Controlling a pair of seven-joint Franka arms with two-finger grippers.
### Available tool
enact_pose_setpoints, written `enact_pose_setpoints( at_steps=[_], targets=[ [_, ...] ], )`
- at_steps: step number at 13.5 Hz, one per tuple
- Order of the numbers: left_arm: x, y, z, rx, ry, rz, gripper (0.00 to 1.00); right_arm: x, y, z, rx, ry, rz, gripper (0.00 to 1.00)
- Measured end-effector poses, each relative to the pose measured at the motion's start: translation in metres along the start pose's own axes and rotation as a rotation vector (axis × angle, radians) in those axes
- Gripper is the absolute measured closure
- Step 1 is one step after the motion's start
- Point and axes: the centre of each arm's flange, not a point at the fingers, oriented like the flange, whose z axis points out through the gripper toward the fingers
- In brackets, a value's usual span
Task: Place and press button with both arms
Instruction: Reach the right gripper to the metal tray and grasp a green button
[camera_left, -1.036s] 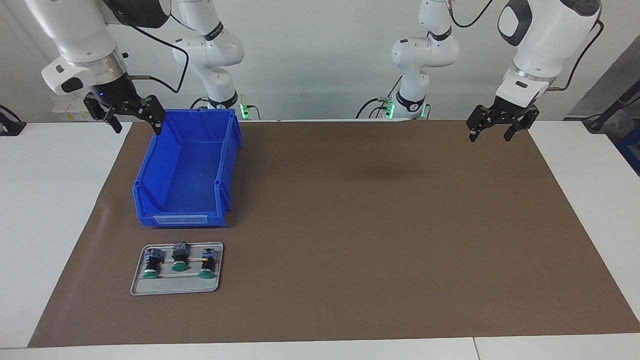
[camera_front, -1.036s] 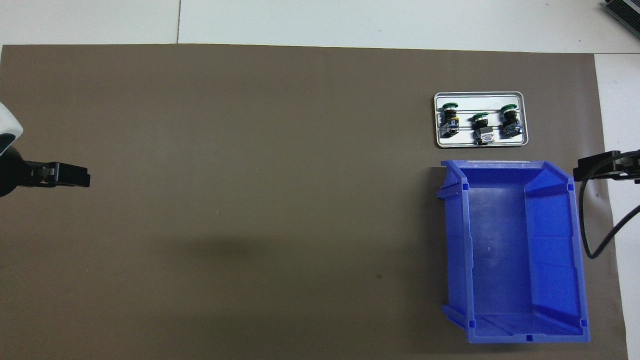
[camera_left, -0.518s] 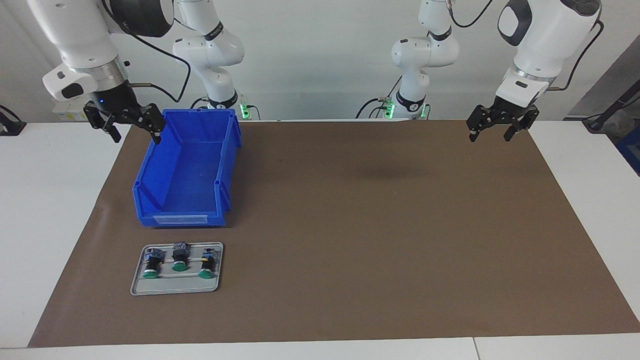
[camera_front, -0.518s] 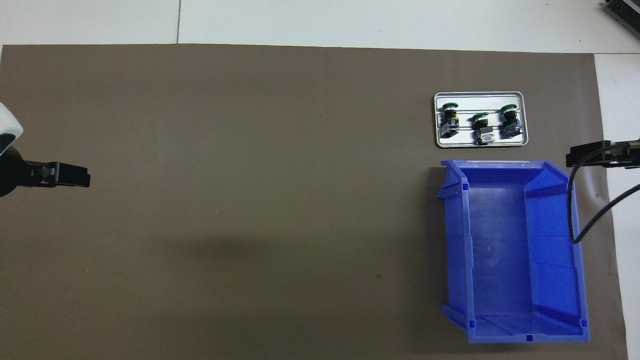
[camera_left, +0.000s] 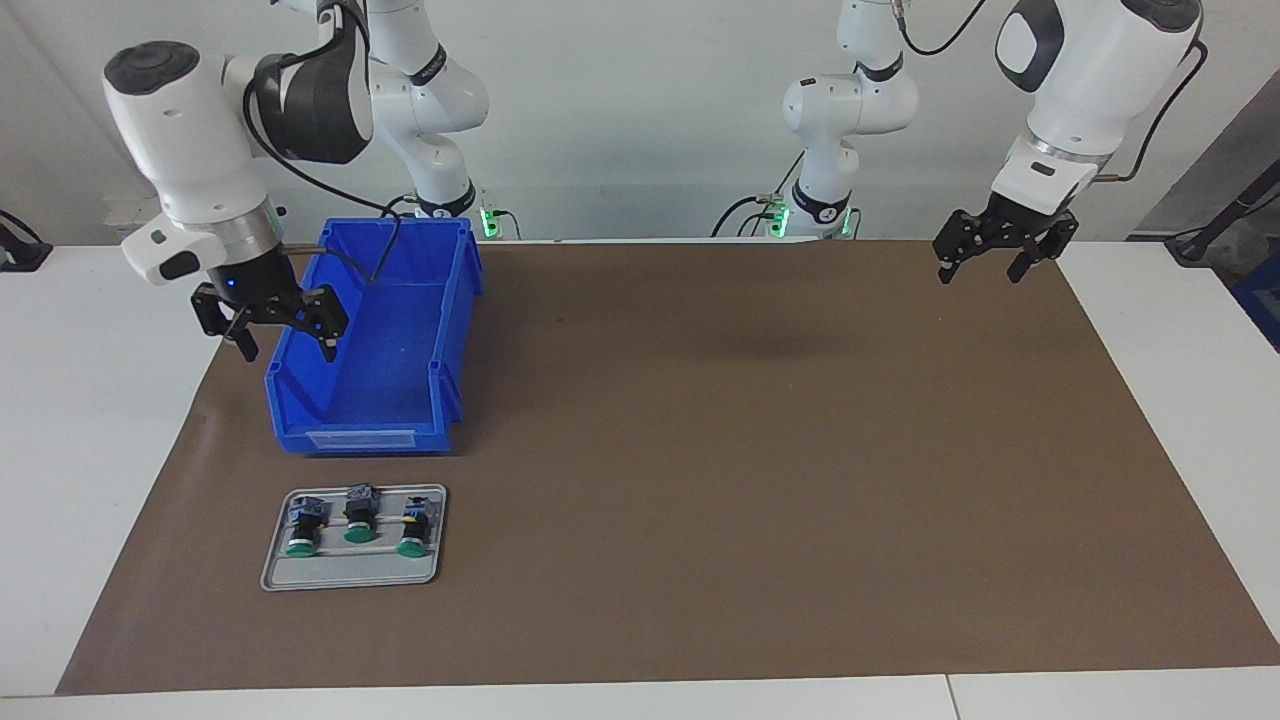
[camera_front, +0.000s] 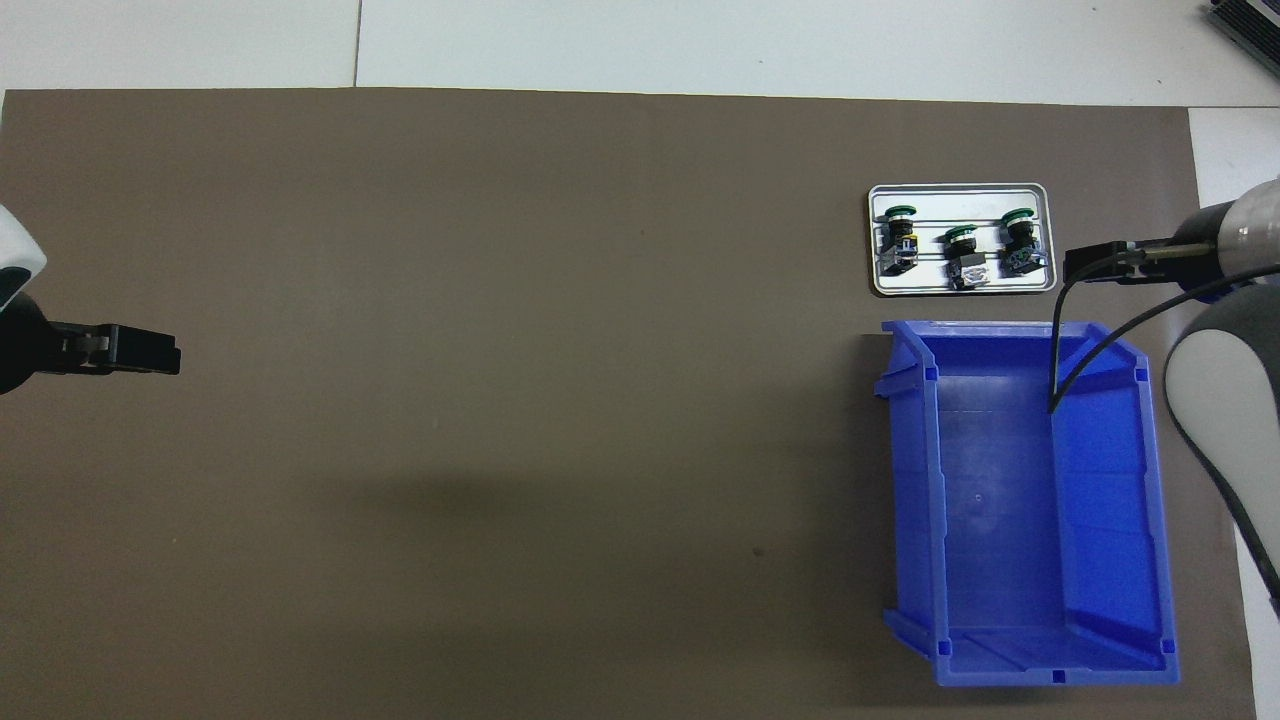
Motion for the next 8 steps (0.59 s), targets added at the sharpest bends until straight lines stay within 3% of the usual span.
enact_pose_setpoints(
  at_steps=[8],
  targets=[
    [0.0,0.0,0.0,0.0,0.0,0.0,0.0,0.04,-0.003,0.145,0.037,0.052,-0.075,0.0]
  ],
)
